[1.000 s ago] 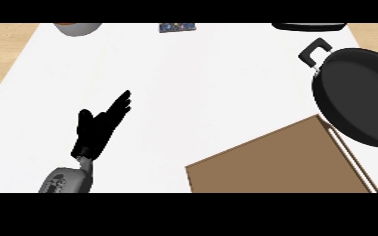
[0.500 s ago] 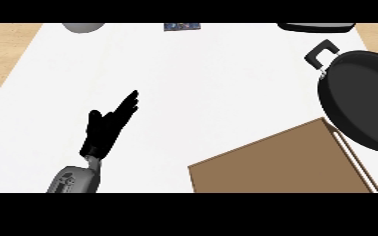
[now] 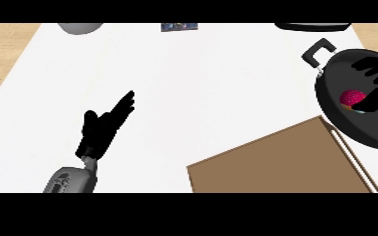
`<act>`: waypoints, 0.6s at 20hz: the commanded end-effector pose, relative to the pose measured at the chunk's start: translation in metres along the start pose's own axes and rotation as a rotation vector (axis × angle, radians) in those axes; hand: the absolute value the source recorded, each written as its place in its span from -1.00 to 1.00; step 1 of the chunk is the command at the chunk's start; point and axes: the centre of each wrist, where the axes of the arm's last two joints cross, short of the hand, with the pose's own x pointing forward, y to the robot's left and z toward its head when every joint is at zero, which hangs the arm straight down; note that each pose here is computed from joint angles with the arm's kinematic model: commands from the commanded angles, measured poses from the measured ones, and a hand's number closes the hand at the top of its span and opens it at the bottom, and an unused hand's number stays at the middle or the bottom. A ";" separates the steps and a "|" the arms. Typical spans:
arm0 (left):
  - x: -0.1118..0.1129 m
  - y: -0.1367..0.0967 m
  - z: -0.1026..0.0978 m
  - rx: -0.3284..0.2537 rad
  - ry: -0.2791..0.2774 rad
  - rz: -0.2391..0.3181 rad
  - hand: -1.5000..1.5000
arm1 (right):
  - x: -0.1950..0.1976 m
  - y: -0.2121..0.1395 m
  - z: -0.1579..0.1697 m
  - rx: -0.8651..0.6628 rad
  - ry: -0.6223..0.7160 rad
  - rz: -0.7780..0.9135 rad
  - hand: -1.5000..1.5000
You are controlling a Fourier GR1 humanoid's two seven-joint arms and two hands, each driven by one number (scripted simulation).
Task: Pick the cupcake from the tray and place it in the pot
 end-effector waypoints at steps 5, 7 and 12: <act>-0.009 0.010 0.008 0.017 0.037 0.021 0.00 | 0.033 -0.028 -0.003 -0.274 -0.242 -0.569 -1.00; -0.001 0.007 0.008 0.031 0.018 0.005 0.00 | 0.018 -0.039 0.000 -0.371 -0.253 -0.680 -1.00; -0.012 0.013 0.017 0.035 0.012 0.017 0.00 | -0.034 -0.061 0.011 -0.584 -0.160 -0.874 -1.00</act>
